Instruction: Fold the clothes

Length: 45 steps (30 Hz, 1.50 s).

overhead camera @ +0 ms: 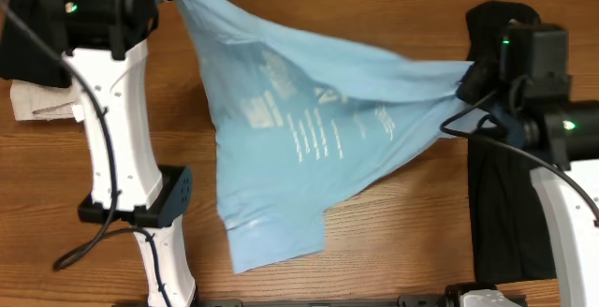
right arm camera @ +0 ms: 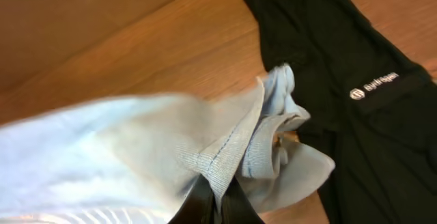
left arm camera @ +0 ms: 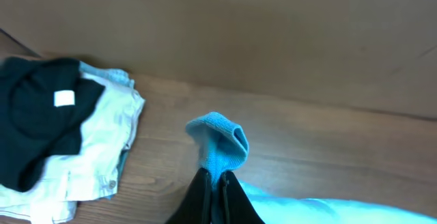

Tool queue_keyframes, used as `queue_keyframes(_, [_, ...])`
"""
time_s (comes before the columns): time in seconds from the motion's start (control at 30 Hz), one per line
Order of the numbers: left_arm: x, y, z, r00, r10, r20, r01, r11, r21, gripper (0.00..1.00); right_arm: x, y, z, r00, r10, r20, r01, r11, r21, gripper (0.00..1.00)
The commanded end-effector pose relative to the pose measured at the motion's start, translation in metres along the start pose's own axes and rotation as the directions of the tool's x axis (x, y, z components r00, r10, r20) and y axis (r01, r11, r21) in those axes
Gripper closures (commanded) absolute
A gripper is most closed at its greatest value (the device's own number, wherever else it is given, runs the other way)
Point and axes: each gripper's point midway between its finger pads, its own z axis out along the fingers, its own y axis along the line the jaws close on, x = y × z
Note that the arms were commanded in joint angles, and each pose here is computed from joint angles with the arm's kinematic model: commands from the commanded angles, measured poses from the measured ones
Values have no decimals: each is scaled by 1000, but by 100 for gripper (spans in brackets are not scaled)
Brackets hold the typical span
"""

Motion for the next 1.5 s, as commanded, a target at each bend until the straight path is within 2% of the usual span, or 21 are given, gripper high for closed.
queue_keyframes(0.0, [-8,6,-24,999,-20,41,19,1000,6,96,10,-3,3,998,-15,-55,16,1000,9,96])
queue_keyframes(0.2, [-4,6,-23,1000,-17,25,16,1000,7,96,63,-19,15,962,-34,-272,52,997,62,96])
queue_keyframes(0.4, [3,2,-22,1000,-17,-8,17,999,28,96,126,-37,32,885,-23,-465,76,992,96,94])
queue_keyframes(0.57, [10,-6,-9,999,-22,-48,25,998,60,96,178,-47,56,820,-5,-573,70,993,91,87])
queue_keyframes(0.77, [19,-7,4,996,-16,-90,21,998,58,96,207,-50,73,795,-1,-607,54,996,68,85])
queue_keyframes(0.87, [23,-11,10,994,-11,-105,18,998,63,96,215,-38,77,784,-45,-619,51,999,-8,83])
queue_keyframes(1.1, [25,-17,15,994,-2,-113,10,997,71,96,227,-12,75,775,-154,-612,113,988,-105,67])
queue_keyframes(1.23, [26,-17,15,993,-1,-116,9,997,70,96,245,-17,75,763,-139,-631,139,989,-50,62])
queue_keyframes(1.47, [27,-16,15,993,-1,-121,9,998,69,96,278,-29,80,727,-117,-677,140,990,-20,62])
